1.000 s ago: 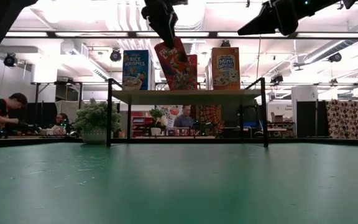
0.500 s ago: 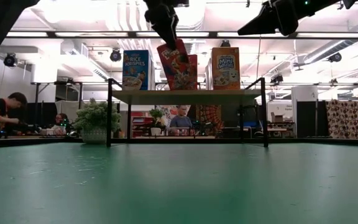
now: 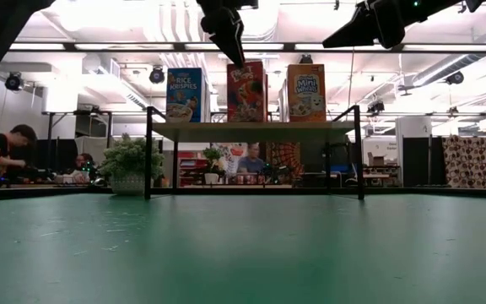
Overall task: Stack cereal on shelf
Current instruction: Put the red cereal box on the shelf aligned with the other red cereal boxes
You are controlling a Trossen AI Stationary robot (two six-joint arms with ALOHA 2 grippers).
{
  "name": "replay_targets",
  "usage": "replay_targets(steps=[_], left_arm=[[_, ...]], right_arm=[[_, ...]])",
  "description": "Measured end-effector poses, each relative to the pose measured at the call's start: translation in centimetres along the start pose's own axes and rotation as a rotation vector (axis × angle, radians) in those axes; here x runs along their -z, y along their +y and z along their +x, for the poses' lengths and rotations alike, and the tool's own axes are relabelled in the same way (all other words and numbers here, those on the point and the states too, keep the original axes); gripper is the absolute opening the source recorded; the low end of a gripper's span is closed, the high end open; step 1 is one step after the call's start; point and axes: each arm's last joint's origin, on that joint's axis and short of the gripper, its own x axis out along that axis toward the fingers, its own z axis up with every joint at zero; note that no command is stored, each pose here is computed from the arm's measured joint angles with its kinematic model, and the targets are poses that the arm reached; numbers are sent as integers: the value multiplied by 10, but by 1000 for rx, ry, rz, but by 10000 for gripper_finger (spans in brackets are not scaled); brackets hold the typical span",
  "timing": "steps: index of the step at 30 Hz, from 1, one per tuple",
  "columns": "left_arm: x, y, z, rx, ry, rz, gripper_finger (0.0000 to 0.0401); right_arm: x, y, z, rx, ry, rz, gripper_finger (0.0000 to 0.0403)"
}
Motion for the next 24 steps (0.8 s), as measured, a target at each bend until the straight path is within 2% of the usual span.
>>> replay_targets(steps=[5, 9, 18, 24], left_arm=[[0, -1, -3, 1, -1, 2, 233], [1, -3, -18, 11, 2, 9, 233], [-3, -19, -60, 45, -119, -3, 231], [4, -28, -62, 108, -179, -16, 231]], right_arm=[[0, 0, 0, -2, 4, -1, 13], [1, 0, 0, -3, 6, -2, 13], [-1, -1, 0, 7, -13, 6, 13], [-2, -1, 0, 13, -24, -1, 13]])
